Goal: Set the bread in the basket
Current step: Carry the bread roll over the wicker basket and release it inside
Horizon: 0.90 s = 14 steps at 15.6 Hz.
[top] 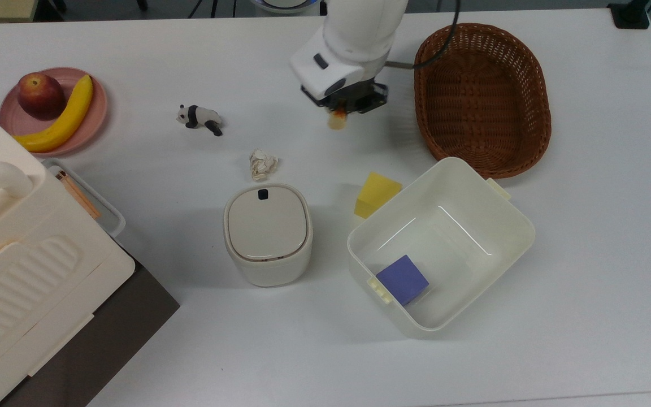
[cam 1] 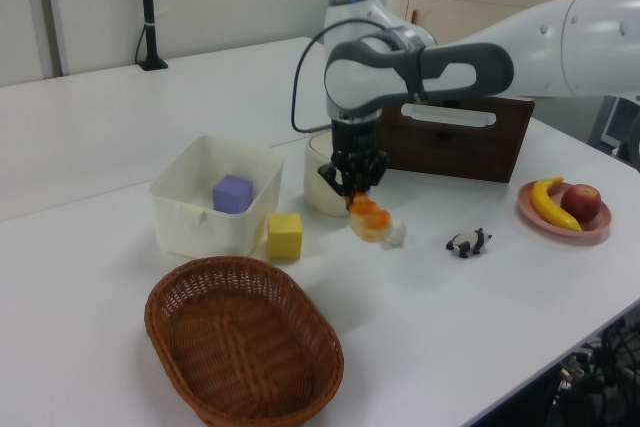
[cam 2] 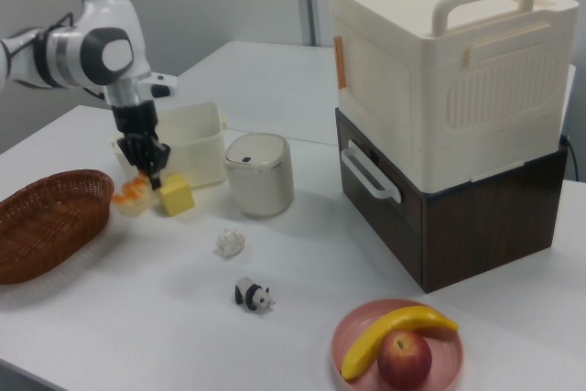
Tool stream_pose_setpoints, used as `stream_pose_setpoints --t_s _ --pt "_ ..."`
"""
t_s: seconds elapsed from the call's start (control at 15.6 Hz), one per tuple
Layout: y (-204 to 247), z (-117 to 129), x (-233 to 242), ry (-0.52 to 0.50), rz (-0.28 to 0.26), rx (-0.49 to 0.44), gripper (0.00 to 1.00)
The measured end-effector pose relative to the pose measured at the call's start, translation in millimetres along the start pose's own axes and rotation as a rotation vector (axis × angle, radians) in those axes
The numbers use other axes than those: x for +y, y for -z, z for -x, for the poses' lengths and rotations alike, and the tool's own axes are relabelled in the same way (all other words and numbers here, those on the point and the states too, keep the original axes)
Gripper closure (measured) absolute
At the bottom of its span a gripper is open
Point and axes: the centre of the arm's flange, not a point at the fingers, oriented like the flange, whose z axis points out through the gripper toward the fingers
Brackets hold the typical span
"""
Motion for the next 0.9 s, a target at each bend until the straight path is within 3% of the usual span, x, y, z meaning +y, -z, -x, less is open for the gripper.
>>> stream_pose_setpoints --t_s 0.26,0.45,0.51,0.9 --pt "4 22 -65 -0.036 -0.082 -0.027 0.87" --pt "-12 36 -112 -0.058 -0.105 -0.052 0.86" --pt "-20 39 -124 -0.059 -0.104 -0.058 0.81" --pt "-36 54 -160 -0.044 -0.084 -0.071 0.19"
